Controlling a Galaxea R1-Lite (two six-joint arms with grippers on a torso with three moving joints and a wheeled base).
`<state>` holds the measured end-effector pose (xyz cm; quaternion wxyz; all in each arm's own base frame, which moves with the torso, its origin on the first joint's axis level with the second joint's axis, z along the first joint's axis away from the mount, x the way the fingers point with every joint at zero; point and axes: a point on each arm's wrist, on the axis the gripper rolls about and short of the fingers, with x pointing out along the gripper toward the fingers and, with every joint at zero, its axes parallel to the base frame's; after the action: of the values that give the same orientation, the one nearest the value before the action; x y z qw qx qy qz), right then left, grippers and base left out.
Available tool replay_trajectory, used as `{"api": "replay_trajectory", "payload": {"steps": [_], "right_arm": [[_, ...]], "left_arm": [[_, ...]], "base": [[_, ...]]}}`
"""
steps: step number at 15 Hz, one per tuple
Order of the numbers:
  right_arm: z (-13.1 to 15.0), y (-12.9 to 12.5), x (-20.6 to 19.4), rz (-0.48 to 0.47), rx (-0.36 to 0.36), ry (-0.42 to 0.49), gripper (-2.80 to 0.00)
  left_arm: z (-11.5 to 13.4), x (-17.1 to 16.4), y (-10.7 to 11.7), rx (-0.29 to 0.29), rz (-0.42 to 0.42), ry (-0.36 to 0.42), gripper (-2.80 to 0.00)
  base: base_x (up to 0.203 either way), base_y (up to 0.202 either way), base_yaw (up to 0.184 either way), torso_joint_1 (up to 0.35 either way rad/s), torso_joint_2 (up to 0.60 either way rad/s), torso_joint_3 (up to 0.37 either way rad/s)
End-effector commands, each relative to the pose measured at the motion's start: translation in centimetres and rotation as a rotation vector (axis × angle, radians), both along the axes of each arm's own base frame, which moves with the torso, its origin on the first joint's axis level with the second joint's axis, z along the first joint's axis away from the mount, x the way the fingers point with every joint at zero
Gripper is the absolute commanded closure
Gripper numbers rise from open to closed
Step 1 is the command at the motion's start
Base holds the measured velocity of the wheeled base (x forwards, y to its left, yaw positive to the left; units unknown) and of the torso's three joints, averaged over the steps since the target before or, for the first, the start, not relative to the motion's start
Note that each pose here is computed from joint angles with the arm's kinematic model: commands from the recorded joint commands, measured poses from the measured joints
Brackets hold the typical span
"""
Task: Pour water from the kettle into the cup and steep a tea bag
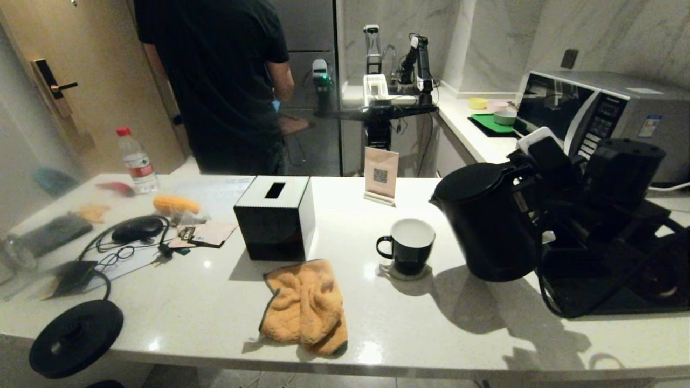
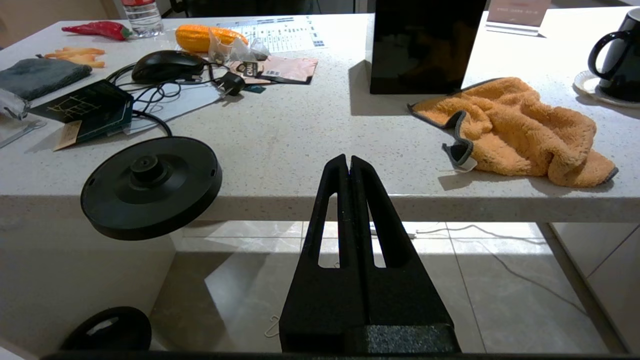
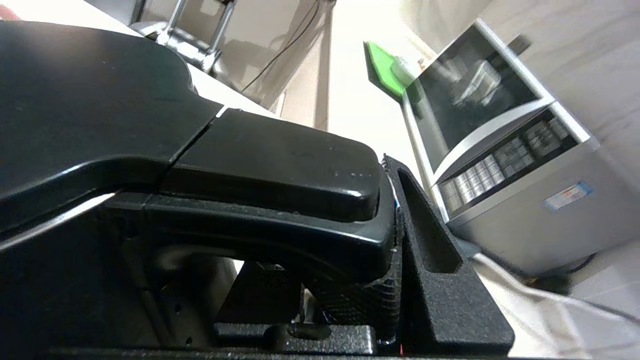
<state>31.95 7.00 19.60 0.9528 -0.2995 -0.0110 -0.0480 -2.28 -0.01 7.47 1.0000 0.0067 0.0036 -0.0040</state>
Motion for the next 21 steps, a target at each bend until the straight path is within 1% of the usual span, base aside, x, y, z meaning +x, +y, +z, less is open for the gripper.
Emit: {"api": "replay_trajectory", "payload": {"steps": [1, 3, 5, 11, 13, 18, 21], "right_arm": [[0.2, 0.1, 0.3, -0.002, -0.033, -0.017, 0.00], [0.5, 0.2, 0.7, 0.012, -0.060, -0.029, 0.00], [1.0, 0.4, 0.9, 0.049, -0.096, -0.047, 0.00], [1.2, 0.6, 1.0, 0.149, -0.198, -0.077, 0.00], [1.3, 0.6, 0.9, 0.158, -0.220, -0.095, 0.00], [1.2, 0.7, 1.0, 0.155, -0.260, -0.099, 0.00], [1.2, 0.7, 1.1, 0.192, -0.288, -0.105, 0.00]], "left_arm": [[0.0, 0.0, 0.0, 0.002, 0.000, 0.000, 0.00], [0.0, 0.0, 0.0, 0.000, 0.000, 0.000, 0.00], [0.0, 0.0, 0.0, 0.000, 0.000, 0.000, 0.00], [0.0, 0.0, 0.0, 0.000, 0.000, 0.000, 0.00], [0.0, 0.0, 0.0, 0.002, 0.000, 0.000, 0.00], [0.0, 0.0, 0.0, 0.000, 0.000, 0.000, 0.00], [0.0, 0.0, 0.0, 0.001, 0.000, 0.000, 0.00]], "base": [[0.000, 0.000, 0.000, 0.000, 0.00, 0.000], [0.000, 0.000, 0.000, 0.000, 0.00, 0.000], [0.000, 0.000, 0.000, 0.000, 0.00, 0.000], [0.000, 0.000, 0.000, 0.000, 0.00, 0.000], [0.000, 0.000, 0.000, 0.000, 0.00, 0.000], [0.000, 0.000, 0.000, 0.000, 0.00, 0.000], [0.000, 0.000, 0.000, 0.000, 0.00, 0.000]]}}
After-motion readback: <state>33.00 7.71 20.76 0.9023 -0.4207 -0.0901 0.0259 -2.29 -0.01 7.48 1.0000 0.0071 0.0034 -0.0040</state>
